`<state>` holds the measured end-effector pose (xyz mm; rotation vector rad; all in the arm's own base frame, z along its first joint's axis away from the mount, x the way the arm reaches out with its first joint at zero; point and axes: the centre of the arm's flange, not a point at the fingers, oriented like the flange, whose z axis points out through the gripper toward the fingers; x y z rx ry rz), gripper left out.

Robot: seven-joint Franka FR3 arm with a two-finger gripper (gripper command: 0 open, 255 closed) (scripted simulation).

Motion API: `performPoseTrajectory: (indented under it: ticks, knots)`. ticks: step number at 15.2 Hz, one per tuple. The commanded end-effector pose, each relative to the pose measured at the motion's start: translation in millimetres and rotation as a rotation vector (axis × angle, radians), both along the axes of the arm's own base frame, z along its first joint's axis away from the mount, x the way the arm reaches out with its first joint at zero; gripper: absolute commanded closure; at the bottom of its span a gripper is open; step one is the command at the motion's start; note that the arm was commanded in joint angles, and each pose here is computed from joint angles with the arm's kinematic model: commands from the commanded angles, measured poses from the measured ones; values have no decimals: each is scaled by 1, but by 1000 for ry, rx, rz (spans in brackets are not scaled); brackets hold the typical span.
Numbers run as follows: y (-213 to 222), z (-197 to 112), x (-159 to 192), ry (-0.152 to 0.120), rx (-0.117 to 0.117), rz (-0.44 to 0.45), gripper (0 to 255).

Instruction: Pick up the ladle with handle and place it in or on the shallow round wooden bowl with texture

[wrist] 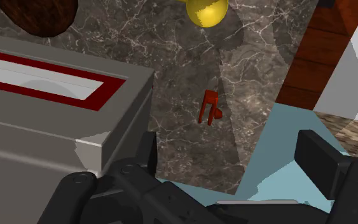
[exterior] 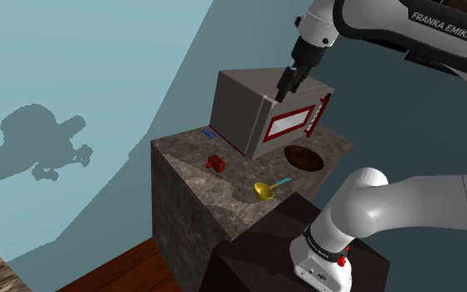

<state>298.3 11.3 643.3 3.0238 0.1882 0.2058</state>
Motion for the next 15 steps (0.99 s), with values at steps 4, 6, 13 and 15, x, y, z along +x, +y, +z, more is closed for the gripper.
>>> performPoseTrajectory:
  ticks: [4, 6, 13, 15]
  knots:
    - [-26, -35, 4, 28, 53, 40, 0]
    - [-42, -59, 6, 47, 88, 67, 0]
    - [-91, -147, 15, 112, 212, 160, 0]
    - [-102, -173, 17, 131, 248, 187, 0]
